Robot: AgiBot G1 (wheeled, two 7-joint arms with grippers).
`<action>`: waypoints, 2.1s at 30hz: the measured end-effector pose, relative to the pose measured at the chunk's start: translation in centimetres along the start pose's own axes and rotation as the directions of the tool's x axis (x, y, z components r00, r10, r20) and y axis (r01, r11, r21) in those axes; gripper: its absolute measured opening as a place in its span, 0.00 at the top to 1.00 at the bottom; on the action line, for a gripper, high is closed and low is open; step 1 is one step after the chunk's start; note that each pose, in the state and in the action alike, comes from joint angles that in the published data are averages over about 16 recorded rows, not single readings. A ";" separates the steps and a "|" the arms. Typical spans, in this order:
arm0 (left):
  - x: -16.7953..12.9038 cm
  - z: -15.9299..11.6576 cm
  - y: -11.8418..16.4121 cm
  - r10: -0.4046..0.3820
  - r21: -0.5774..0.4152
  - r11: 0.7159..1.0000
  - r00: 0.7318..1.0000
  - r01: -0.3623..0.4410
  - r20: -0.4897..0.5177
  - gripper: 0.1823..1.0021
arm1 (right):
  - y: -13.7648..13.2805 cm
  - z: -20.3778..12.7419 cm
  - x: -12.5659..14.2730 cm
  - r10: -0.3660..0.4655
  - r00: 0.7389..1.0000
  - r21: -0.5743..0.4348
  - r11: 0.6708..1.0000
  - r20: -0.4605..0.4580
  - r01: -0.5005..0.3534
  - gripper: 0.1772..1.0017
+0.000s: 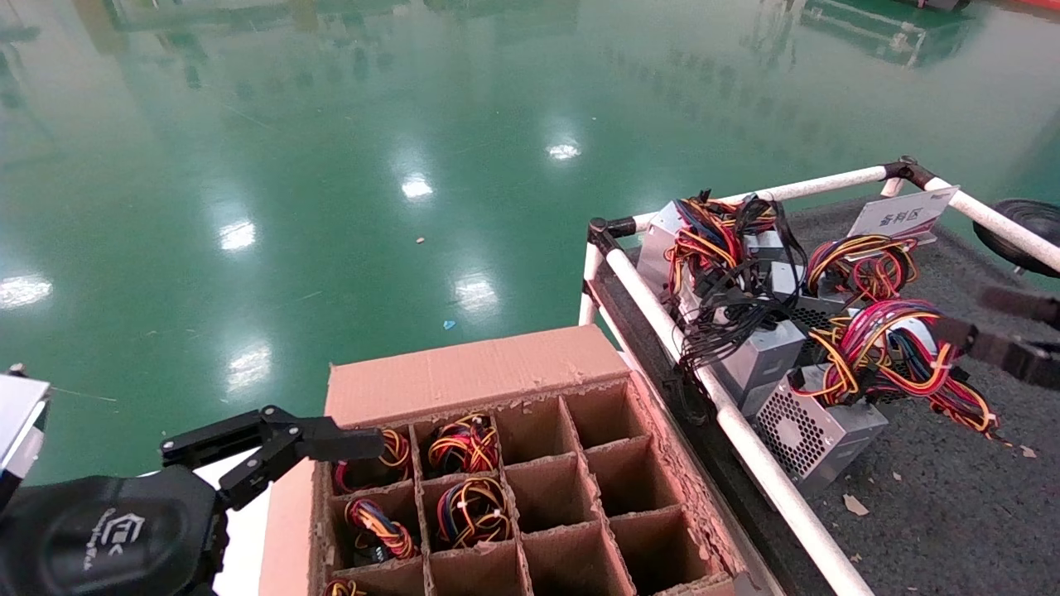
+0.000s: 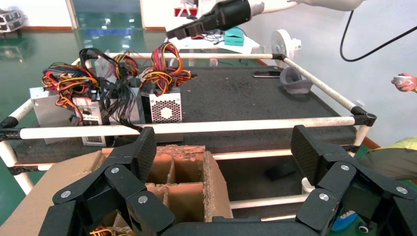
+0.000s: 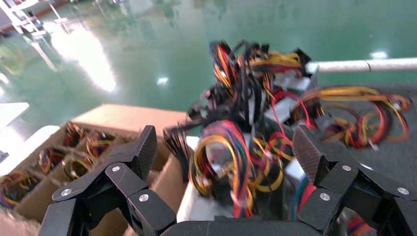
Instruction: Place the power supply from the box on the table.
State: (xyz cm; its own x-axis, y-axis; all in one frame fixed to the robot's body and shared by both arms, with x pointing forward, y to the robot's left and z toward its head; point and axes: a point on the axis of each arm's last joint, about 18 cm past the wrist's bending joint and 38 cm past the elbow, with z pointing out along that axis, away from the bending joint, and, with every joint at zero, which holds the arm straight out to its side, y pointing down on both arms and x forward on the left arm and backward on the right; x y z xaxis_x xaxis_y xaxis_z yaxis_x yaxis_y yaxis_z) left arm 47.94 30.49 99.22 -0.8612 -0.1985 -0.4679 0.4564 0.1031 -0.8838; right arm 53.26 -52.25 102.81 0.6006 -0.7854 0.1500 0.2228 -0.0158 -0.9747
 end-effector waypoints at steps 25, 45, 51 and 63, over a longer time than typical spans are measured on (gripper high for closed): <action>0.0 0.0 0.0 0.000 0.000 1.000 1.000 0.000 0.001 0.00 | -1.2 5.7 -5.1 -0.064 0.971 0.058 0.997 0.230 0.052 0.00; 0.0 0.0 0.0 0.000 0.000 1.000 1.000 0.000 0.001 0.00 | -0.1 8.2 -11.4 -0.166 0.893 0.074 0.986 0.417 0.149 0.00; 0.0 0.0 0.0 0.000 0.000 1.000 1.000 0.000 0.001 0.00 | 0.4 8.6 -13.6 -0.193 0.861 0.086 0.981 0.470 0.173 0.00; 0.0 0.0 0.0 0.000 0.000 1.000 1.000 0.000 0.001 0.00 | 1.3 8.9 -18.1 -0.242 0.786 0.116 0.970 0.570 0.214 0.00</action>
State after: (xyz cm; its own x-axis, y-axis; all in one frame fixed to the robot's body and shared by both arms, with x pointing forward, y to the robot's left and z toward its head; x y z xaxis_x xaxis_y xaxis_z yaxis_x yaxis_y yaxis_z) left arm 47.95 30.51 99.22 -0.8612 -0.1992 -0.4676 0.4561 0.1028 -0.8839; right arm 49.45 -32.55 100.33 0.8553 -0.2607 0.4478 0.4341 -0.1113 -0.8940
